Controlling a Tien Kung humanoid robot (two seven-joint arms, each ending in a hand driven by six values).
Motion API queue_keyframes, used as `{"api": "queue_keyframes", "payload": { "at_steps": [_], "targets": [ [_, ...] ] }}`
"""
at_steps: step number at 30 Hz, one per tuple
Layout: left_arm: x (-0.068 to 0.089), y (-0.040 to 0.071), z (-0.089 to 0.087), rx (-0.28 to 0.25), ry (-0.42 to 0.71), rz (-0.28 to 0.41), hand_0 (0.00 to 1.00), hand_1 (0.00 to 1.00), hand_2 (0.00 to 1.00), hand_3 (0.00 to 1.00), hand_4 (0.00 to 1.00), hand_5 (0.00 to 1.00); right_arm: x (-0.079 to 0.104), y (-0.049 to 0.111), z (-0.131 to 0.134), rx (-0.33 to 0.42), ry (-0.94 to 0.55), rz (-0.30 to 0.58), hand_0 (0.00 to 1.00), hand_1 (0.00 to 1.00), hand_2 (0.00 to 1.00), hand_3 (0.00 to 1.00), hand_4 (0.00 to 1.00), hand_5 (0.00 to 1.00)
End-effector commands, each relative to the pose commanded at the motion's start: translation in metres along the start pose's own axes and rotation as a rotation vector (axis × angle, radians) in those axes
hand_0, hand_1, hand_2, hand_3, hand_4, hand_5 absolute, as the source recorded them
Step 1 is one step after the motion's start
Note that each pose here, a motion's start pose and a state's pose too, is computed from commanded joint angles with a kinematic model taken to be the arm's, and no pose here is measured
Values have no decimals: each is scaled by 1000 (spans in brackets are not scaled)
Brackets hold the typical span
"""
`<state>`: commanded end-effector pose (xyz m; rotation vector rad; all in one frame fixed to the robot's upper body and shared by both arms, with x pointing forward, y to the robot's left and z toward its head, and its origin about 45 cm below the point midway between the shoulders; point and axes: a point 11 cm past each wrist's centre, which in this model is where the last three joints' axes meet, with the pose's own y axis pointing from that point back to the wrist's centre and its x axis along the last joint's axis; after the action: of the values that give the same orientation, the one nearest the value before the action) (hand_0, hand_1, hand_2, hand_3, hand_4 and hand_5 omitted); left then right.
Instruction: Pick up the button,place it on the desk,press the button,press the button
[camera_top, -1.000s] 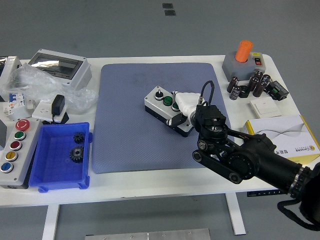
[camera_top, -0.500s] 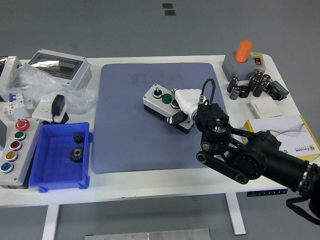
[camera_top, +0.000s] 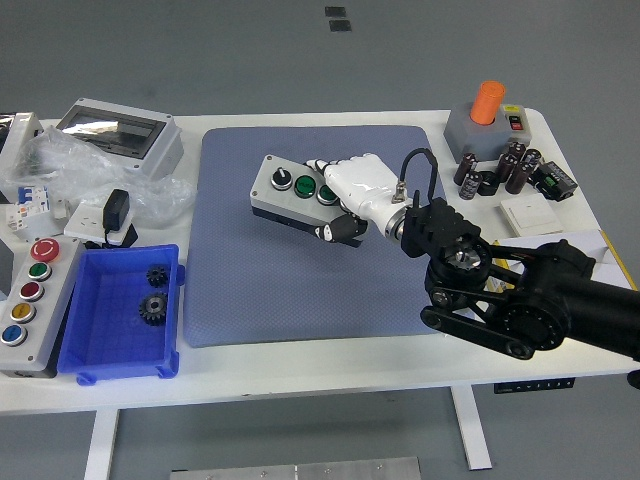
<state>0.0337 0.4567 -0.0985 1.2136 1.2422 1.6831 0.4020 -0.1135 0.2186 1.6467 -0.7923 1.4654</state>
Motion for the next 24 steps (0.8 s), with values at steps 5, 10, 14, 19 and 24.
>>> {"api": "queue_keyframes", "payload": {
  "at_steps": [5,10,14,19,24],
  "targets": [
    [1,0,1,0,-2,2,614,546,525,575,451,96,-8,-1,-6,90,40,-8,371,505,433,506,199,2],
    [1,0,-1,7,-2,3,614,547,525,575,454,111,-19,-1,-11,132,113,-28,580,541,439,515,197,2],
    [2,0,-1,12,0,7,613,548,525,576,455,121,-28,-1,-10,138,139,-49,687,629,443,525,182,2],
    [3,0,-2,16,0,10,613,548,525,576,455,121,-32,-1,-7,133,146,-61,687,629,443,525,182,2],
    [3,0,-1,14,0,11,612,549,525,577,456,127,-36,-2,-1,116,155,-85,741,654,454,519,171,2]
  ]
}}
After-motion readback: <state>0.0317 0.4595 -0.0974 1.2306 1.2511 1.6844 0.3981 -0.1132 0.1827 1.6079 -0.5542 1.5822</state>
